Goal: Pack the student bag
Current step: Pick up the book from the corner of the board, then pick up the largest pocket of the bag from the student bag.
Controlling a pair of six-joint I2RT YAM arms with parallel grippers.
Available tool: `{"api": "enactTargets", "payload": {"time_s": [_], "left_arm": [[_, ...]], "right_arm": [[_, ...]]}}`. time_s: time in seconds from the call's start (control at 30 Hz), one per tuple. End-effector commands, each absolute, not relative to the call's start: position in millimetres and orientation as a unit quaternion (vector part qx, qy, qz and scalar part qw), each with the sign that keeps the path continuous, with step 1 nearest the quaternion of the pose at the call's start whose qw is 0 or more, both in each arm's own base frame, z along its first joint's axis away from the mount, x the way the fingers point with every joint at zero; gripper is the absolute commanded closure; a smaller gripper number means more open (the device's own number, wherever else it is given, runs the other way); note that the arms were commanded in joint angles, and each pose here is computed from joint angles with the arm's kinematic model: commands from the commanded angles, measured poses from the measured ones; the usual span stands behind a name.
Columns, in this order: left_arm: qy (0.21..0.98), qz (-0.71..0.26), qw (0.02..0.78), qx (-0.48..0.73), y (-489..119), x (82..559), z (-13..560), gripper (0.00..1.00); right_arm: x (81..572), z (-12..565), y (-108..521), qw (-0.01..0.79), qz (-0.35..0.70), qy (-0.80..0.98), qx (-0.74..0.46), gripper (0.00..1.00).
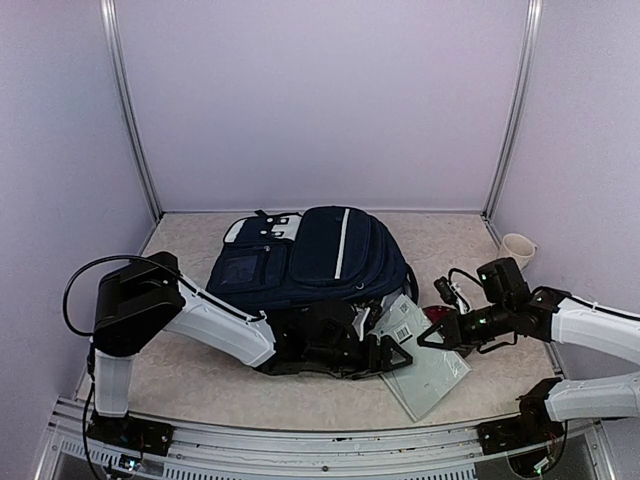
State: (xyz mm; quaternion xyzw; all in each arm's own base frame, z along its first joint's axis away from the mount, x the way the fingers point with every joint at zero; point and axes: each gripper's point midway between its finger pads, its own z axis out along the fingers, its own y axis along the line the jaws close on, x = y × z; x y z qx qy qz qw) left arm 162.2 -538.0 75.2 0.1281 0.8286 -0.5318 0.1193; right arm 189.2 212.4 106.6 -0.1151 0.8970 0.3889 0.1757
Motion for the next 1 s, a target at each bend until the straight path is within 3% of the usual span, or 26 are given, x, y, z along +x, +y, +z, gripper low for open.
{"api": "enactTargets", "payload": {"time_s": [0.0, 0.13, 0.33, 0.57, 0.73, 0.97], "left_arm": [[0.855, -0.481, 0.155, 0.117, -518.3, 182.6, 47.4, 0.23], [0.831, -0.486, 0.208, 0.175, -523.5, 170.5, 89.0, 0.23], [0.748, -0.450, 0.333, 0.356, -529.6, 111.8, 171.3, 0.13], [0.709, -0.382, 0.426, 0.412, -516.8, 128.4, 237.5, 0.10], [0.754, -0.184, 0.502, 0.381, -499.8, 197.1, 235.9, 0.01], [0.787, 0.057, 0.479, 0.386, -485.6, 268.7, 180.7, 0.01]], "right_arm": [[181.8, 134.5, 230.6, 0.173, 0.454, 0.865, -0.128, 1.00], [188.0, 143.8, 220.5, 0.185, 0.418, 0.882, -0.113, 1.00], [206.0, 203.1, 199.4, 0.265, 0.362, 0.888, -0.097, 1.00], [212.6, 245.9, 163.4, 0.332, 0.286, 0.897, -0.064, 1.00], [214.8, 274.1, 132.7, 0.390, 0.240, 0.889, -0.020, 1.00], [211.0, 286.0, 120.1, 0.412, 0.227, 0.882, -0.007, 1.00]]}}
